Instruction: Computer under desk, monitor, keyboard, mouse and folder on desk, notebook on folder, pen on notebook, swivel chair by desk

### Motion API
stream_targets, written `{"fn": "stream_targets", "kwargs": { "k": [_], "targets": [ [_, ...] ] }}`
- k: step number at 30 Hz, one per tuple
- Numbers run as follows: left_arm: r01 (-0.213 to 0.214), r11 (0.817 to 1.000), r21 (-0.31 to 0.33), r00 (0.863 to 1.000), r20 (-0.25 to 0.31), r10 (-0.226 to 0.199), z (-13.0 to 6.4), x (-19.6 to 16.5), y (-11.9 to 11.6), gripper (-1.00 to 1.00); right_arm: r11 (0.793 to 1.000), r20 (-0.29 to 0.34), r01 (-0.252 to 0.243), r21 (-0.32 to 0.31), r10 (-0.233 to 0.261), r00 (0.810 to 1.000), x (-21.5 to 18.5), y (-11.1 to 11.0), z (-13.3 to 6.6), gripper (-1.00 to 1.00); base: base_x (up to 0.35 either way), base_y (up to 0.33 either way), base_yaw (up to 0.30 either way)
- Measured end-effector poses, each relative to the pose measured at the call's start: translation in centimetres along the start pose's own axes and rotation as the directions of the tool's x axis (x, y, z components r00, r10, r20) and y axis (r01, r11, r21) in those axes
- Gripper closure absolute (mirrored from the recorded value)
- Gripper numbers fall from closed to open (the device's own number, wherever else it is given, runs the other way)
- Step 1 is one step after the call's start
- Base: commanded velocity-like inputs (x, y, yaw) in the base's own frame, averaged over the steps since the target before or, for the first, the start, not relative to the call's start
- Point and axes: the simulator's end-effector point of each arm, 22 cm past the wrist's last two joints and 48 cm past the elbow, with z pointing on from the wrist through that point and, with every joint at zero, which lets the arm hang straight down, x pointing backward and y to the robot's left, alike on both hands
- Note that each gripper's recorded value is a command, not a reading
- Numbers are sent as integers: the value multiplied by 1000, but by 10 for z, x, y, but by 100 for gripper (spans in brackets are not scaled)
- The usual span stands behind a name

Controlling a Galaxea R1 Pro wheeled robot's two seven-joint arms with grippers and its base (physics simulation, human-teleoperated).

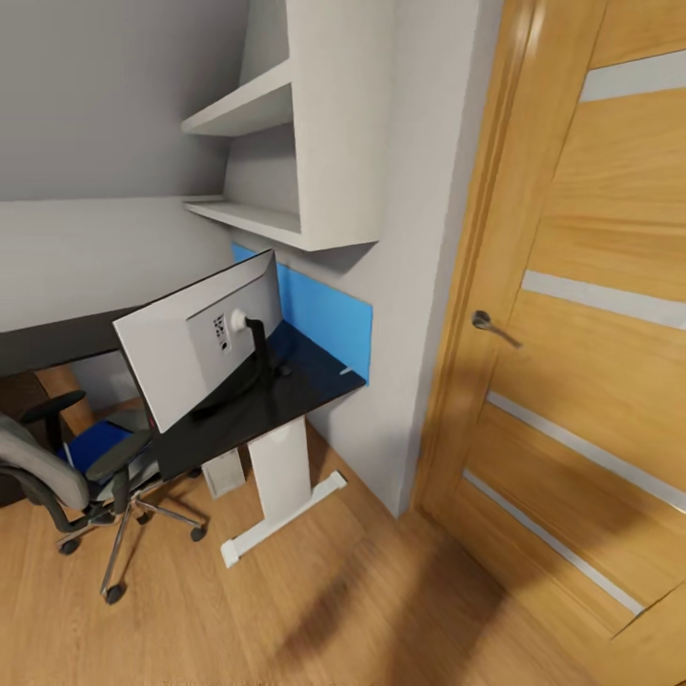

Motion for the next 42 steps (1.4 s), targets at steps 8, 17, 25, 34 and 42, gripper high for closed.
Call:
{"fn": "stream_targets", "kwargs": {
  "k": [8, 17, 25, 34, 42],
  "targets": [
    [-2, 1000, -2, 1000, -8, 2, 0, 3, 1, -100, 1000, -9, 1, 1, -1, 1000, 4, -1, 0, -100, -10, 6, 210],
    [-5, 1000, -4, 1000, -17, 5, 0, 7, 2, -100, 1000, -17, 1, 2, -1, 1000, 7, -1, -1, -100, 0, 0, 227],
    [-5, 1000, -5, 1000, -20, 5, 0, 8, 2, -100, 1000, -19, 1, 3, -1, 1000, 9, -1, -1, -100, 0, 0, 263],
    [-7, 1000, -4, 1000, -22, 7, 0, 9, 1, -100, 1000, -16, 19, -16, -19, 1000, 8, 3, -1, -100, 0, 0, 274],
    [-7, 1000, -4, 1000, -23, 7, 0, 9, 1, -100, 999, -12, 35, -35, -35, 999, 8, 8, -1, -100, 0, 0, 279]
  ]
}}
